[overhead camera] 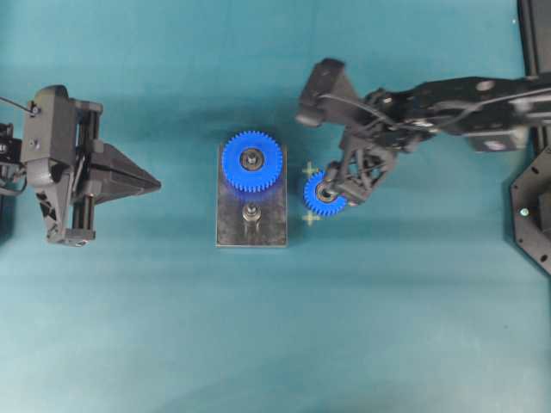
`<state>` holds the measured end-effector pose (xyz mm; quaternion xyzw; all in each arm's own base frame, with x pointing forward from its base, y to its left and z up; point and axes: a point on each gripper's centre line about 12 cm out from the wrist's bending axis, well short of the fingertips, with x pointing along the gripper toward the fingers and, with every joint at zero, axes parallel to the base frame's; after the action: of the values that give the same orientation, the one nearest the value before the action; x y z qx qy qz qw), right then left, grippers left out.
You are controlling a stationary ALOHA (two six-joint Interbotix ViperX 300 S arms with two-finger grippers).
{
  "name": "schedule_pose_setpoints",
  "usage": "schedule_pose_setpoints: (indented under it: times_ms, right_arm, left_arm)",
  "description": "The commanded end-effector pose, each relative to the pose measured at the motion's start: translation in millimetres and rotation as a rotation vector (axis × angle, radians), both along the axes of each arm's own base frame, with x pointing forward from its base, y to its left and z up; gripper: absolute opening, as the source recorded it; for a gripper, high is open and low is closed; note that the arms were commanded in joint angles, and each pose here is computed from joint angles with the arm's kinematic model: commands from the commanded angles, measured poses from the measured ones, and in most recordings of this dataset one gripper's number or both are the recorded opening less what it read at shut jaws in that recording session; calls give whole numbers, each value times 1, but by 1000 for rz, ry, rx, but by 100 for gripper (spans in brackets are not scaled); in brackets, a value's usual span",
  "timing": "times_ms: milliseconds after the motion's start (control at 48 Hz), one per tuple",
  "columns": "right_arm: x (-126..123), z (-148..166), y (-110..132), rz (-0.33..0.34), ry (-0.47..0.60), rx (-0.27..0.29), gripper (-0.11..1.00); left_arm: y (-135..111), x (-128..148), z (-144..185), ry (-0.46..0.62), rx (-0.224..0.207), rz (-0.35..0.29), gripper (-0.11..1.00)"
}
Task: Fit the small gear onto the shaft.
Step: 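Move the right gripper over the small blue gear beside the plate, then close the right gripper on the small blue gear's hub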
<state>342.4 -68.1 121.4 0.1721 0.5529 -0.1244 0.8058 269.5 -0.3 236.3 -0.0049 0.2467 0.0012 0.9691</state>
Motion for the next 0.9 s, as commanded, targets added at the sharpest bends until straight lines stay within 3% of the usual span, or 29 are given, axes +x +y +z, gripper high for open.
schedule_pose_setpoints:
  times_ms: [0,333,874]
  right_arm:
    - [8,7,-4,3,-17,-10,92]
    - [4,-2,2,24,74,16,92]
    - [13,-18,5,38,122,28,92]
  left_arm:
    - [0,4,9,-28,1,1,0]
    - [0,3,7,-21,1,1,0]
    - [1,2,4,-32,-3,4,0]
